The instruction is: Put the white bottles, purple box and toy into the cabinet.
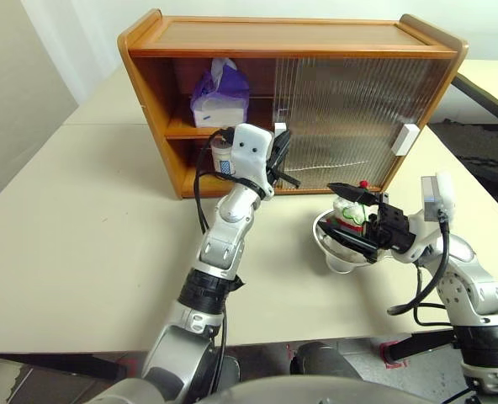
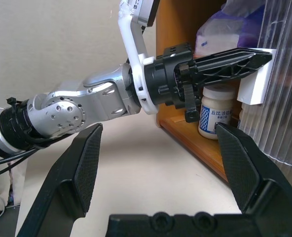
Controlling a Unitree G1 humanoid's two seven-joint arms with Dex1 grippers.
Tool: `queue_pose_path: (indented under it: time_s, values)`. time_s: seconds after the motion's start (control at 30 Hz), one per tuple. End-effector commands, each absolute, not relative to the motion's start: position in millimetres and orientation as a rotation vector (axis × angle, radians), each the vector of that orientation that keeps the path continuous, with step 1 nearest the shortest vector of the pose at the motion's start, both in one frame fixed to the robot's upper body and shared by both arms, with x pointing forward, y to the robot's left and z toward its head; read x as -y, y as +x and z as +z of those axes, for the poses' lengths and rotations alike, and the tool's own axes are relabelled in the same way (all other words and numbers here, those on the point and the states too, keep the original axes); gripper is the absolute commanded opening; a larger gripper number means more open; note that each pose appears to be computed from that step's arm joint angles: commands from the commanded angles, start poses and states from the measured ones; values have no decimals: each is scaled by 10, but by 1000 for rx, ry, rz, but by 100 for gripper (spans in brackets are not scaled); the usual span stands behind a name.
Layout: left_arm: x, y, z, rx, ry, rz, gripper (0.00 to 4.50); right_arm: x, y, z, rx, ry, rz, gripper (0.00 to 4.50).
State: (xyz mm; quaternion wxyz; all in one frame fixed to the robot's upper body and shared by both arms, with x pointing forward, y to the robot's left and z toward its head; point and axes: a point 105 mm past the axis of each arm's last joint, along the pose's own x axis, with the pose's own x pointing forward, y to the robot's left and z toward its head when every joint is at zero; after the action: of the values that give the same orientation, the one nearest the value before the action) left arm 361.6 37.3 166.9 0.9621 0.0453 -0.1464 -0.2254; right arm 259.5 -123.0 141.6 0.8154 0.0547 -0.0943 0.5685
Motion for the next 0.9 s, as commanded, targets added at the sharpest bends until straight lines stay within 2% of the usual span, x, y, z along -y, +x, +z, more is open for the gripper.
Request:
queue_pose_path:
  time_s: [0.03,0.3,0.9]
  values:
    - [-566,3654,1641,271,68,-374,2,1221,2599,1434,199,96,1224,450]
    - [-649,3647,1678,283,79,-335,2,1204,2595,1428,198,96,1231,450]
    - [-1118,3666,1646,252,133,-175,2,1198,2590,1415,192,103,1241,450]
